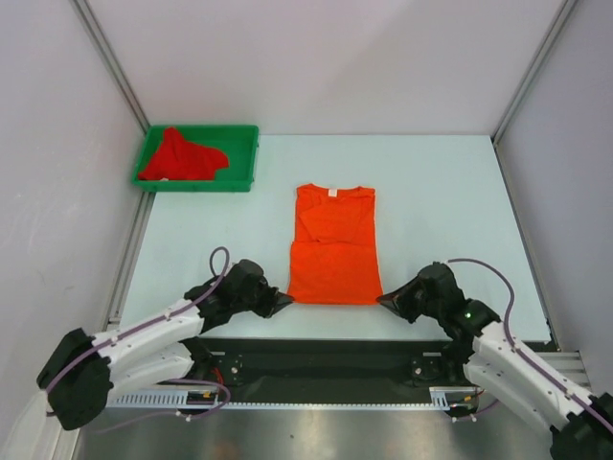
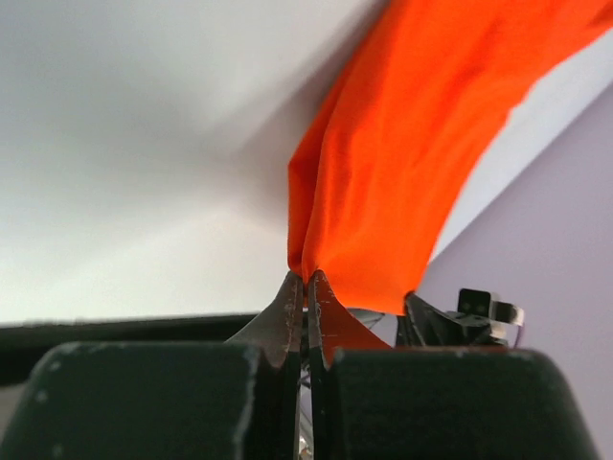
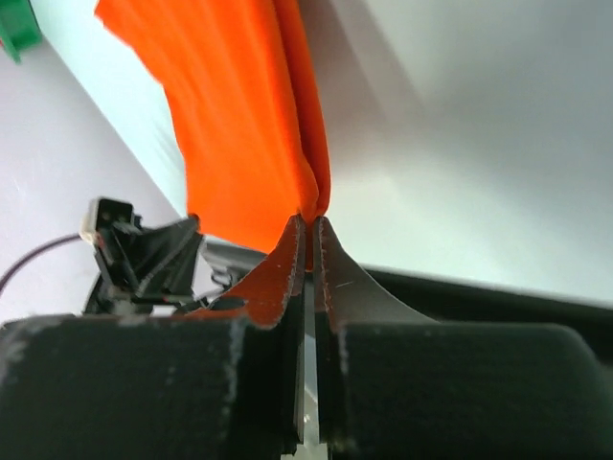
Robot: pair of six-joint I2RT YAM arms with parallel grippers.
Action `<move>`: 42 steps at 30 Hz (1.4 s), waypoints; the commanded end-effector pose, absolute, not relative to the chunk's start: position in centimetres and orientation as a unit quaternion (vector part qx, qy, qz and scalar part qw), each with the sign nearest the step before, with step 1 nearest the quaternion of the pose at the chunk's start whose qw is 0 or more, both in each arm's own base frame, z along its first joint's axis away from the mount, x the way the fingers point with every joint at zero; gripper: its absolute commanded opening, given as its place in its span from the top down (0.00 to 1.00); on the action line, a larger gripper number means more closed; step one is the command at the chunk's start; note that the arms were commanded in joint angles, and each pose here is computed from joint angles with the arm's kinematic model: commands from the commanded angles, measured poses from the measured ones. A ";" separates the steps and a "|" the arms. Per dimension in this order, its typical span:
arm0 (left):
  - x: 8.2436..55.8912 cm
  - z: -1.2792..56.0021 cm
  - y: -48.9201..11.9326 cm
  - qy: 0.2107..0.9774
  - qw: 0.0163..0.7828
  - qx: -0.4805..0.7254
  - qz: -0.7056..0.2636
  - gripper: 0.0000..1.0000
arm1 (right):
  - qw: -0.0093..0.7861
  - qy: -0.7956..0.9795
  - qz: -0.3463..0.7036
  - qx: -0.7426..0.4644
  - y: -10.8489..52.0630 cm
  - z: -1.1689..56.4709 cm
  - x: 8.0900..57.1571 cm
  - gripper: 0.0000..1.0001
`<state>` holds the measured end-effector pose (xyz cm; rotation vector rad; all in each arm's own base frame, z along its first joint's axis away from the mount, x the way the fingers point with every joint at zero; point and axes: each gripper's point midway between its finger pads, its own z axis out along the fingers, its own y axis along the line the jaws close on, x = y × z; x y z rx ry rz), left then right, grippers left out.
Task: Fold and stack the t-shirts
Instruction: Fold the tshirt
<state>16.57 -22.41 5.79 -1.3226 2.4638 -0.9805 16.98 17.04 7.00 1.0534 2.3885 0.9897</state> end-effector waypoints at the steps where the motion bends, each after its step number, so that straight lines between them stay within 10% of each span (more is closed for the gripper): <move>1: 14.7 4.9 -20.0 0.835 0.093 -0.464 -0.281 0.99 | 0.137 0.855 0.290 0.407 15.3 4.7 13.2 1.00; 8: 17.8 7.8 -19.9 0.865 0.172 -0.393 -0.259 1.00 | 0.178 0.860 0.291 0.379 15.6 7.5 16.1 1.00; 18: 34.3 19.0 -21.0 0.860 0.337 -0.287 -0.252 1.00 | 0.250 0.864 0.309 0.309 14.6 13.5 31.1 1.00; 42: 52.1 13.2 -25.2 0.870 0.277 -0.243 -0.328 1.00 | 0.235 0.863 0.328 0.306 14.0 10.2 49.6 1.00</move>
